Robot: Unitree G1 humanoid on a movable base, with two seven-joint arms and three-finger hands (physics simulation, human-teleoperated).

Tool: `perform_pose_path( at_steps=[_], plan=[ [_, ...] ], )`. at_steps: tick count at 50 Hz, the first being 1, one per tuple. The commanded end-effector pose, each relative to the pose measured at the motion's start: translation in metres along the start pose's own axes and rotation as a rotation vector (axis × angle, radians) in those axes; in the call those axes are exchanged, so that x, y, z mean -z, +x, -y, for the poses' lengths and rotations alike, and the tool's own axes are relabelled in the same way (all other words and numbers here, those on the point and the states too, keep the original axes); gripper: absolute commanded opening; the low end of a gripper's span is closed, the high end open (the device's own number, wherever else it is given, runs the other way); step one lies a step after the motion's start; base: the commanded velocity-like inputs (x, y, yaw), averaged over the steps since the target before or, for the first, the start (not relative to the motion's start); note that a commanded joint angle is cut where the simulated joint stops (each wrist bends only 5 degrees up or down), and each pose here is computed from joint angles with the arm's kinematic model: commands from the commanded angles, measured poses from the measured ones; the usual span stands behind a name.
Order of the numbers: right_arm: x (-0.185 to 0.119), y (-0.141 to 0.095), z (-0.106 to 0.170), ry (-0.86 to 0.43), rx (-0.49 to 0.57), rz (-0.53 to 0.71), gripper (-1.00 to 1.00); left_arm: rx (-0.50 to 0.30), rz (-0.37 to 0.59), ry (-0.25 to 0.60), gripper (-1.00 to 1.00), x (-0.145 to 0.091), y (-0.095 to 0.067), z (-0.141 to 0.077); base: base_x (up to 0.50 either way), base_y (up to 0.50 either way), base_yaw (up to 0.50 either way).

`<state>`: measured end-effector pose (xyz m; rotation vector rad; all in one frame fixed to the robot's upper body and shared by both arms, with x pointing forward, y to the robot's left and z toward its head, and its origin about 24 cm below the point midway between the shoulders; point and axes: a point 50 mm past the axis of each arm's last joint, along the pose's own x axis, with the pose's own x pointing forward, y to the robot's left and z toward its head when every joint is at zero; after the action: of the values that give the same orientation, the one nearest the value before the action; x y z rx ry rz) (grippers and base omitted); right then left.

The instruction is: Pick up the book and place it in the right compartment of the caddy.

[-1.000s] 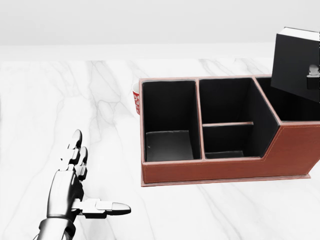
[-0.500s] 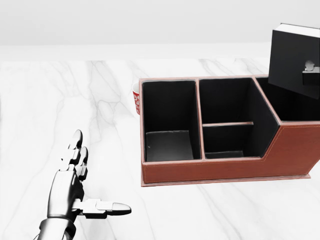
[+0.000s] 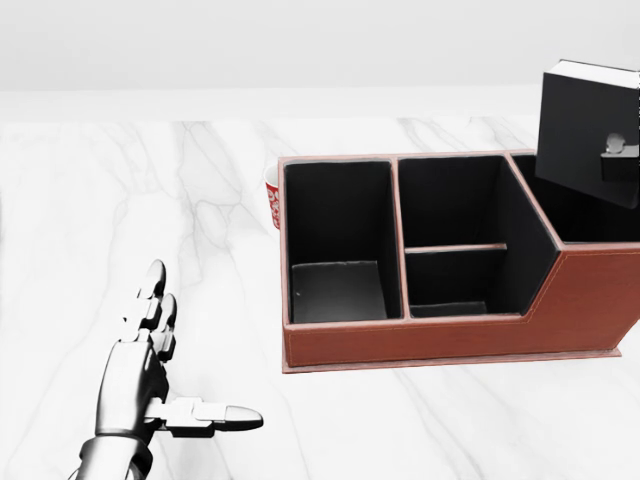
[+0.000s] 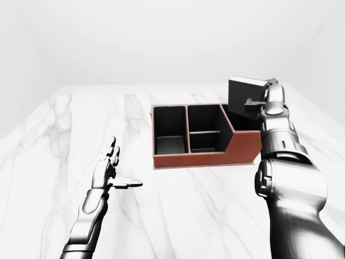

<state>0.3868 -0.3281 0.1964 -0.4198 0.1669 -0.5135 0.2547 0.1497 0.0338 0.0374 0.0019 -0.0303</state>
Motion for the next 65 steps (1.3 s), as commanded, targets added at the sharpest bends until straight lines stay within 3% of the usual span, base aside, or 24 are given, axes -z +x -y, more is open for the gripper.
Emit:
perform_pose_path(
  at_steps=[1,65],
  plan=[
    [-0.007,0.0,0.005,0.091,0.039,0.042,-1.0,0.0,0.0,0.0,1.0,0.001,0.0,0.0,0.0,0.0,0.0],
    [0.029,-0.002,0.004,0.026,0.067,-0.022,-1.0,0.001,0.0,0.0,1.0,0.0,0.001,0.0,0.0,0.0,0.0]
  ],
)
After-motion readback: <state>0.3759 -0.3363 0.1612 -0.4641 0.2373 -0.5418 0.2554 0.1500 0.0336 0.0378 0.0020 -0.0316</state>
